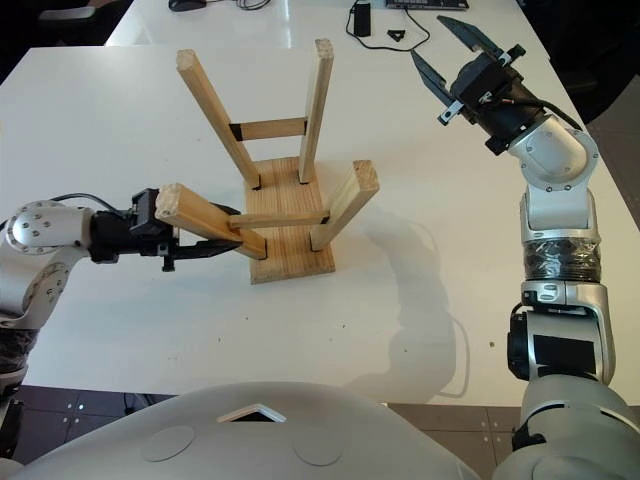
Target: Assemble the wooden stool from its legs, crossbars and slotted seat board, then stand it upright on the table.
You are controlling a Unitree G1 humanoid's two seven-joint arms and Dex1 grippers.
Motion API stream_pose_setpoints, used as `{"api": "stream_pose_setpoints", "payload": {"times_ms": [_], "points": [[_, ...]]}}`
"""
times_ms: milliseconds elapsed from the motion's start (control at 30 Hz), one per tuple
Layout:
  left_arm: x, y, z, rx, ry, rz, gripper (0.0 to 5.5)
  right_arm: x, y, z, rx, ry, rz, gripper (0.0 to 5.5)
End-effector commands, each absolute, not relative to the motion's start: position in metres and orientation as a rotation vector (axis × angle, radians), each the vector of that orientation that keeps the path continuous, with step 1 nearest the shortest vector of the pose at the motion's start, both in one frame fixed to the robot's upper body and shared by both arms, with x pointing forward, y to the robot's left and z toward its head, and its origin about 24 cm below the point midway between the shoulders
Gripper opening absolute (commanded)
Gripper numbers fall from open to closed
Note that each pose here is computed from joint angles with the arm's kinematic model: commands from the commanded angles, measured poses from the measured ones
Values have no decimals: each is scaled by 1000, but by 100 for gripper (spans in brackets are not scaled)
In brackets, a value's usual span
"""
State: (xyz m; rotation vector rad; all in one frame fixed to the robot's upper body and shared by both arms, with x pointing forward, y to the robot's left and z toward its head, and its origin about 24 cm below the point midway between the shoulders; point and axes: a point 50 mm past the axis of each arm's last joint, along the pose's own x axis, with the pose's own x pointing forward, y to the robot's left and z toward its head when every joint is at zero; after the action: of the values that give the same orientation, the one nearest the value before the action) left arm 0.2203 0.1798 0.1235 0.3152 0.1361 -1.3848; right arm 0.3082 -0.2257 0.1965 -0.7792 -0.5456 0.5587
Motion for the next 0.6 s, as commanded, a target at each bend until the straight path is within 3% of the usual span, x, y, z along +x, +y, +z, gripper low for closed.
{"api": "stream_pose_setpoints", "payload": {"times_ms": [33,200,333,600], "points": [[215,181,90,251,388,-1340,210,297,-210,229,-569,-641,582,208],[222,180,90,239,395,-1286,210,272,-177,264,-356,-705,683,208],[224,176,88,230,397,-1251,210,261,-157,277,-231,-655,718,208],[232,168,91,211,397,-1183,210,242,-102,228,-94,-368,880,208]]}}
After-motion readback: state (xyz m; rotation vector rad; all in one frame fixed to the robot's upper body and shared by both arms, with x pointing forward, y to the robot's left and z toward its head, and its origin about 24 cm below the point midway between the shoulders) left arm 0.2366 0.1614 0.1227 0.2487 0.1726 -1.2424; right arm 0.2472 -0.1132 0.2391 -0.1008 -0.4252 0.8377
